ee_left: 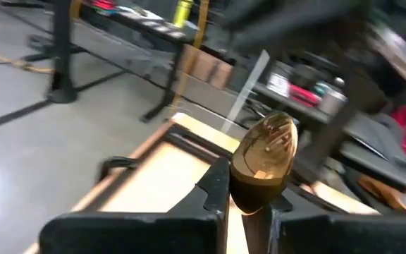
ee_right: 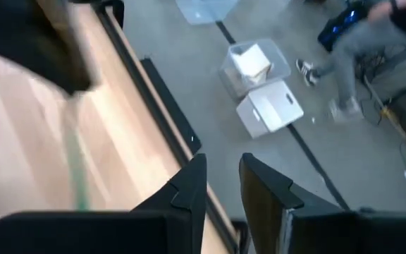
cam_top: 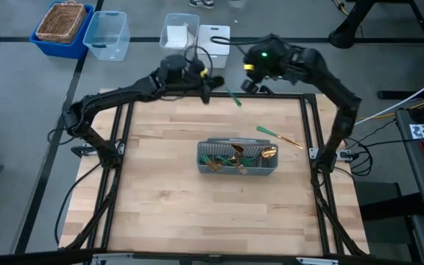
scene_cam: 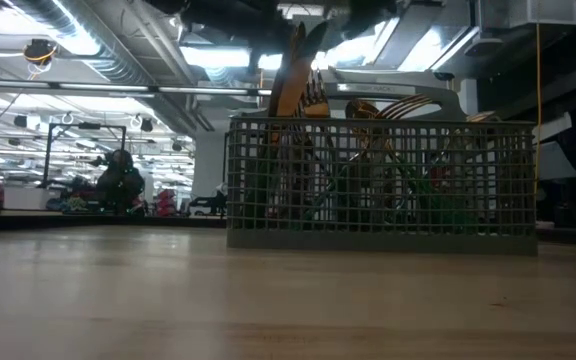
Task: Sort silverware
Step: Put the green spoon into the gray utensil holder
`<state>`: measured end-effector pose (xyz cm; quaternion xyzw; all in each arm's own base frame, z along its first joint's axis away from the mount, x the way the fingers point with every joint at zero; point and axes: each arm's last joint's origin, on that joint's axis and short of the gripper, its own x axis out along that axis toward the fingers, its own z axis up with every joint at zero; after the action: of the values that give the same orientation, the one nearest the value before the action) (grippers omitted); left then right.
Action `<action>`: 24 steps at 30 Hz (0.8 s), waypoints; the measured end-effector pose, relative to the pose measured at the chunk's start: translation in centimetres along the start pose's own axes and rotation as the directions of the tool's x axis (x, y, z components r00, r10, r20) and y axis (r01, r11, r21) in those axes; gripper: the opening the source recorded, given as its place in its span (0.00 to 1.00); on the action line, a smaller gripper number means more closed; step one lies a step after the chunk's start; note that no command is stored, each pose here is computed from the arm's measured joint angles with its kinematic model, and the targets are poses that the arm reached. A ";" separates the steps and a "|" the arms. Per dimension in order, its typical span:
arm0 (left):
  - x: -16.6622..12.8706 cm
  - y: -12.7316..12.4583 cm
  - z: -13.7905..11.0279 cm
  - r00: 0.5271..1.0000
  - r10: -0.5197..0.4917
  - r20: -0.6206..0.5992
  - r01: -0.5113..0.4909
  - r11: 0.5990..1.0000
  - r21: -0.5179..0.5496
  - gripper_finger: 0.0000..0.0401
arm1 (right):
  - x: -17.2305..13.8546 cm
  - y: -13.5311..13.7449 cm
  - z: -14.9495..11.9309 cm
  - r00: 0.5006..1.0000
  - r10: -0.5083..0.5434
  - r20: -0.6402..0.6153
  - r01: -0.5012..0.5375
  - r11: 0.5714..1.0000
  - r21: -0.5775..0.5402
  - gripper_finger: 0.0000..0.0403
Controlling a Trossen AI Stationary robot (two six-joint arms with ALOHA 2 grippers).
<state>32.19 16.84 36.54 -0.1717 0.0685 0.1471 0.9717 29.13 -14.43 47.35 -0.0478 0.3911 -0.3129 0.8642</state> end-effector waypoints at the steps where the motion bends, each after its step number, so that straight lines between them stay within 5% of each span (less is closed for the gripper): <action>1: 0.2 -0.9 -0.2 1.000 -0.026 -0.005 0.026 1.000 0.011 0.02 | -0.8 -0.2 -0.3 1.000 0.001 -0.009 -0.001 1.000 0.004 0.22; 9: 1.3 -8.7 -1.9 0.966 -0.254 0.040 0.246 0.960 0.135 0.03 | -5.9 -1.6 -2.5 1.000 0.002 -0.015 -0.002 1.000 0.017 0.22; 14: 3.4 -12.8 -5.0 0.944 -0.329 0.026 0.320 0.930 0.183 0.03 | -8.0 -2.1 -3.9 0.998 0.009 -0.057 -0.007 1.000 0.028 0.22; 24: 6.0 -16.0 -10.9 0.975 -0.203 -0.087 0.221 0.889 0.401 0.03 | -9.1 -1.9 -5.0 0.988 0.138 -0.067 -0.128 0.982 0.135 0.22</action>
<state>41.92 0.19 30.29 0.0257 0.0995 0.0191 0.9945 20.09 -9.89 50.45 0.0469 0.4046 -0.2806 0.8691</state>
